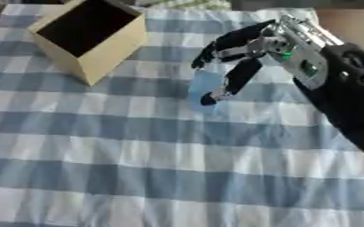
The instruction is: Pick up objects on the table and place them in the box.
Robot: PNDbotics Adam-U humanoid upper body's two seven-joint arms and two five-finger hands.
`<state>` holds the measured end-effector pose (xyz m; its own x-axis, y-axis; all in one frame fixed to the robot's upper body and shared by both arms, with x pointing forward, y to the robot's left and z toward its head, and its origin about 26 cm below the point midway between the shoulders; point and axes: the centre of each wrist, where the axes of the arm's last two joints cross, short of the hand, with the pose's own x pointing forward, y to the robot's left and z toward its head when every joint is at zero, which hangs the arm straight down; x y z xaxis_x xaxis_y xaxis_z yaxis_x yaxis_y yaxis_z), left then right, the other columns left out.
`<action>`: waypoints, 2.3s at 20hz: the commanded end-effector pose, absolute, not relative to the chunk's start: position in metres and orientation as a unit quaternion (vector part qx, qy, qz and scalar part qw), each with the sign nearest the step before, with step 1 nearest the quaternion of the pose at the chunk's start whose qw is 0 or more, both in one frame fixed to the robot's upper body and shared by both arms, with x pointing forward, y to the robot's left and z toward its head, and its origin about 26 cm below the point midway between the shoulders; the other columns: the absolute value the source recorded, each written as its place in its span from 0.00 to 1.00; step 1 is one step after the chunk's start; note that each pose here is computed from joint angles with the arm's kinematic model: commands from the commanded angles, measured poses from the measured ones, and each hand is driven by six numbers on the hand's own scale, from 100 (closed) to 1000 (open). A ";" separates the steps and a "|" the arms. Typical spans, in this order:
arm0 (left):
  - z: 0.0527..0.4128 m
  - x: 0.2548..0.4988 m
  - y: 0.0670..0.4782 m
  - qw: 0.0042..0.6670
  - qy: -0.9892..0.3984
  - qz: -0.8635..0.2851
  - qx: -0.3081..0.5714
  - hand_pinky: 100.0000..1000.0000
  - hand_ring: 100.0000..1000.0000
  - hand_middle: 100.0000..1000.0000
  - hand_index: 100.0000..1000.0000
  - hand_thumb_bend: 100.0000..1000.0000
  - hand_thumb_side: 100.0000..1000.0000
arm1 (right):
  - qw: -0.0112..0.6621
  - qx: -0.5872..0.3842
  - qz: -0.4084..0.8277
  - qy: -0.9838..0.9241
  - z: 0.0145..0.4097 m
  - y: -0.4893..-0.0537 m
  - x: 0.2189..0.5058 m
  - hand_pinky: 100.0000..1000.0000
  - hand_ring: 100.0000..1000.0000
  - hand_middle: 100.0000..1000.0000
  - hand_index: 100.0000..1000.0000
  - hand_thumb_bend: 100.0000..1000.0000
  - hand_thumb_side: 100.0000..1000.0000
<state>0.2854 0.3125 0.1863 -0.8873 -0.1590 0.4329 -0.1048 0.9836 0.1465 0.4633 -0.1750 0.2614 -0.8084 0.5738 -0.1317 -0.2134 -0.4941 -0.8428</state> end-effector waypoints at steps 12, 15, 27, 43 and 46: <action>0.190 0.284 0.311 0.224 -0.970 -0.066 0.067 0.58 0.68 0.74 0.79 0.00 0.71 | 0.257 -0.192 0.846 -0.426 0.248 -0.180 0.477 0.76 0.76 0.73 0.96 0.37 0.81; 0.190 0.284 0.311 0.224 -0.970 -0.067 0.067 0.58 0.68 0.73 0.79 0.00 0.72 | 0.259 -0.184 0.838 -0.444 0.249 -0.176 0.476 0.72 0.72 0.63 0.88 0.24 0.75; 0.190 0.284 0.311 0.227 -0.969 -0.070 0.070 0.58 0.68 0.73 0.79 0.00 0.72 | 0.236 -0.216 0.768 -0.555 0.301 -0.173 0.449 0.70 0.69 0.58 0.79 0.00 0.66; 0.195 0.286 0.309 0.221 -0.970 -0.081 0.059 0.58 0.68 0.73 0.79 0.00 0.71 | 0.203 -0.254 0.682 -0.655 0.365 -0.140 0.455 0.73 0.70 0.60 0.80 0.00 0.56; 0.196 0.286 0.307 0.222 -0.970 -0.084 0.053 0.58 0.68 0.73 0.79 0.00 0.72 | 0.210 -0.257 0.675 -0.659 0.362 -0.129 0.473 0.72 0.69 0.59 0.80 0.00 0.56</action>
